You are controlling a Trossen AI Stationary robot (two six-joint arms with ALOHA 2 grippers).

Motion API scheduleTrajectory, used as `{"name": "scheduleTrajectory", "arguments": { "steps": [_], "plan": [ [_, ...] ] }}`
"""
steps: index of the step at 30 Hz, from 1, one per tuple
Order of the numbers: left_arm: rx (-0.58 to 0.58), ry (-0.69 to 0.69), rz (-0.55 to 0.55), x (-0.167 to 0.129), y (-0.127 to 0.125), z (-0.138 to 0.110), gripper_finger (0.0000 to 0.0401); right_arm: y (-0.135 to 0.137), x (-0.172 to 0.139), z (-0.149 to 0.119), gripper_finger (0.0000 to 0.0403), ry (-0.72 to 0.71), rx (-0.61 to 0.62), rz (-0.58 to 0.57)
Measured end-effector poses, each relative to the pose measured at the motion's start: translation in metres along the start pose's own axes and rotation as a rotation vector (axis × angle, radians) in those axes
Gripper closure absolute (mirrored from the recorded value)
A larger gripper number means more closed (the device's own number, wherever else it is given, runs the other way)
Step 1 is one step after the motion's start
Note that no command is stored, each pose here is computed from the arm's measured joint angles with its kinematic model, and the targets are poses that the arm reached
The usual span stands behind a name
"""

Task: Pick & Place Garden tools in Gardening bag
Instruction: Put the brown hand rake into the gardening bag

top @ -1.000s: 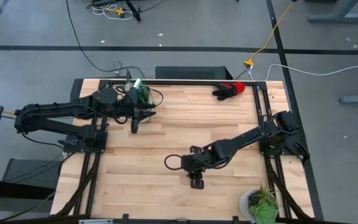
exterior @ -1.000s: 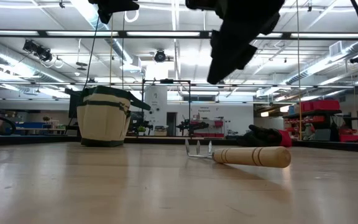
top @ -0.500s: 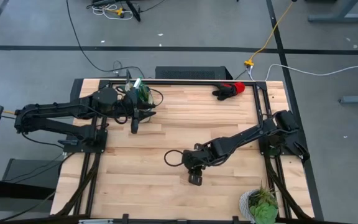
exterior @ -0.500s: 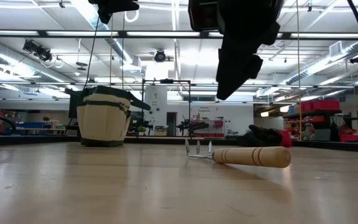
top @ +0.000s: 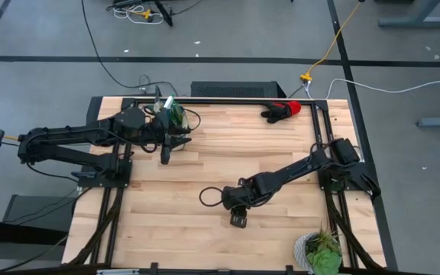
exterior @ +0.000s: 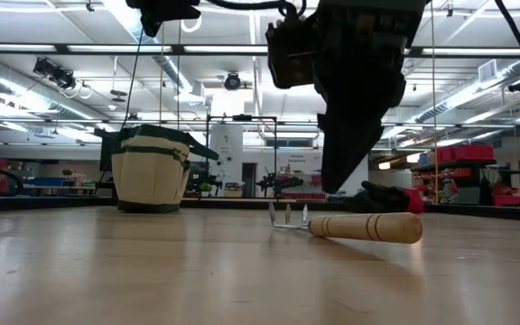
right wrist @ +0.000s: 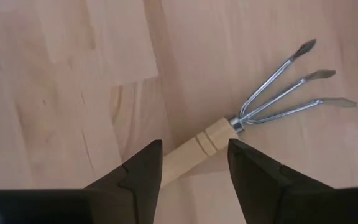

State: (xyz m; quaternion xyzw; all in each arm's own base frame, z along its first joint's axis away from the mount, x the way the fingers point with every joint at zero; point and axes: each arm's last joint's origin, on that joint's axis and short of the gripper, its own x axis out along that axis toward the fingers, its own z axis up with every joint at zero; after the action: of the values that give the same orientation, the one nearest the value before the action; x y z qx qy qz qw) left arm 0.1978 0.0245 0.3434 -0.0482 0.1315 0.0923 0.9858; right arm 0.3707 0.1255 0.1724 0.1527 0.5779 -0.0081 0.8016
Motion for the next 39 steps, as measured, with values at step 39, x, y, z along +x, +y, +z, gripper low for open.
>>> {"name": "scheduleTrajectory", "arguments": {
  "steps": [39],
  "plan": [
    [0.0, 0.002, 0.034, 0.0, 0.001, 0.0, 0.027, -0.005, 0.017, -0.007, 0.0218, 0.102, -0.156, -0.012]
  ]
}}
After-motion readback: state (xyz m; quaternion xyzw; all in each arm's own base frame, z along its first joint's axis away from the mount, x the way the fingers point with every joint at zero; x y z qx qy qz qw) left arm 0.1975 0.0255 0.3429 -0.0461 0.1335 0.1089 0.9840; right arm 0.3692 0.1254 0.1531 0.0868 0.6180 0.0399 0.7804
